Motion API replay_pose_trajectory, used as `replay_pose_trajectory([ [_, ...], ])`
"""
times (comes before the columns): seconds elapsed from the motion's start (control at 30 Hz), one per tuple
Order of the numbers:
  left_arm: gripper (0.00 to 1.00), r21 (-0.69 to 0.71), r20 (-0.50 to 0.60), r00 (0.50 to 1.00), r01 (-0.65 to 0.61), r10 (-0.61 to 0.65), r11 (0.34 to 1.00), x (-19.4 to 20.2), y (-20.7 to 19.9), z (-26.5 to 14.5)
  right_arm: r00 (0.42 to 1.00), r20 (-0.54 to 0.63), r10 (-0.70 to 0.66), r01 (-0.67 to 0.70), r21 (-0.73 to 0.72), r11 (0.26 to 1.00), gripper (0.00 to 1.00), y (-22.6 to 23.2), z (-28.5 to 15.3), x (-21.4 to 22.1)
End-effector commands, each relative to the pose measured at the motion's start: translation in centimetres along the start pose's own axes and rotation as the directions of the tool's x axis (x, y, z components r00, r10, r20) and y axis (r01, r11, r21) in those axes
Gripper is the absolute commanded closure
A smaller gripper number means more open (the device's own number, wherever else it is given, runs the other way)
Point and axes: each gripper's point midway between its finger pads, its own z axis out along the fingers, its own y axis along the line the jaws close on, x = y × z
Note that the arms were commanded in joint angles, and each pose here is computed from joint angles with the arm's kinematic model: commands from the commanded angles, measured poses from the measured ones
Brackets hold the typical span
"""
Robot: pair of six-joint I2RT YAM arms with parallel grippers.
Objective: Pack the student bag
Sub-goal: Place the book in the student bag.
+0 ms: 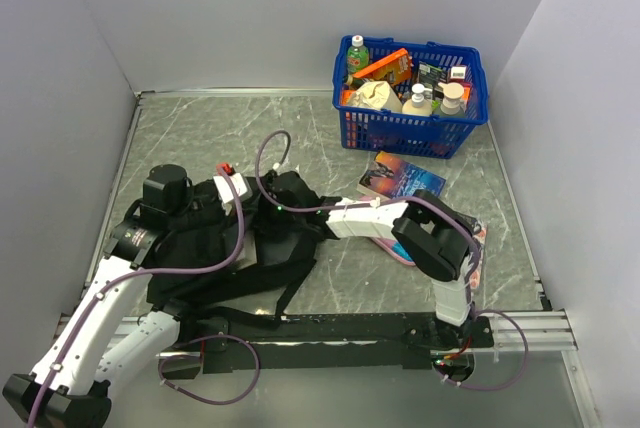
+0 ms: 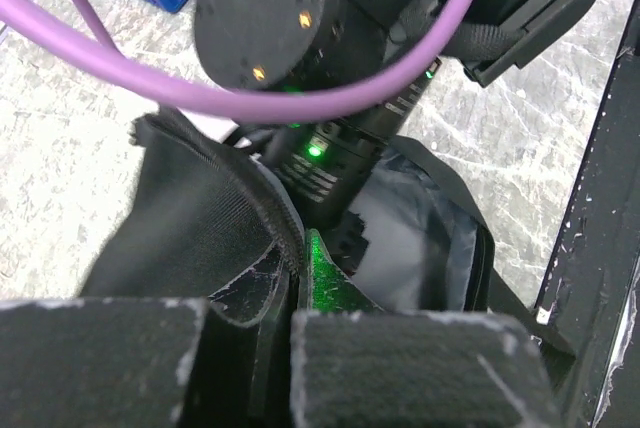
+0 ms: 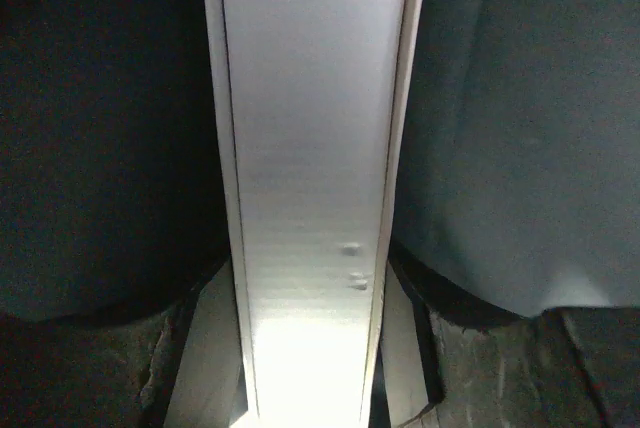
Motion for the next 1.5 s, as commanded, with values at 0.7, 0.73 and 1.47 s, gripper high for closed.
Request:
replay_pose_trajectory([
  [0.7, 0.99, 0.033, 0.111, 0.991, -0.085, 0.081, 0.996, -3.6, -0.9, -1.0, 0.983, 0.001, -0.185, 0.184, 0.103, 0.978, 0.63, -3.7, -5.9, -0.5],
  [0.73, 0.99, 0.033, 0.111, 0.99, -0.086, 0.082, 0.996, -3.5, -0.9, -1.0, 0.984, -0.009, -0.178, 0.178, 0.103, 0.979, 0.67, -4.0, -5.4, -0.3],
  [1.47, 0.99, 0.055, 0.052, 0.994, -0.103, 0.1, 0.993, 0.7, -2.4, -0.9, 0.955, 0.056, -0.291, 0.287, 0.077, 0.955, 0.0, -2.2, -10.5, -3.8],
])
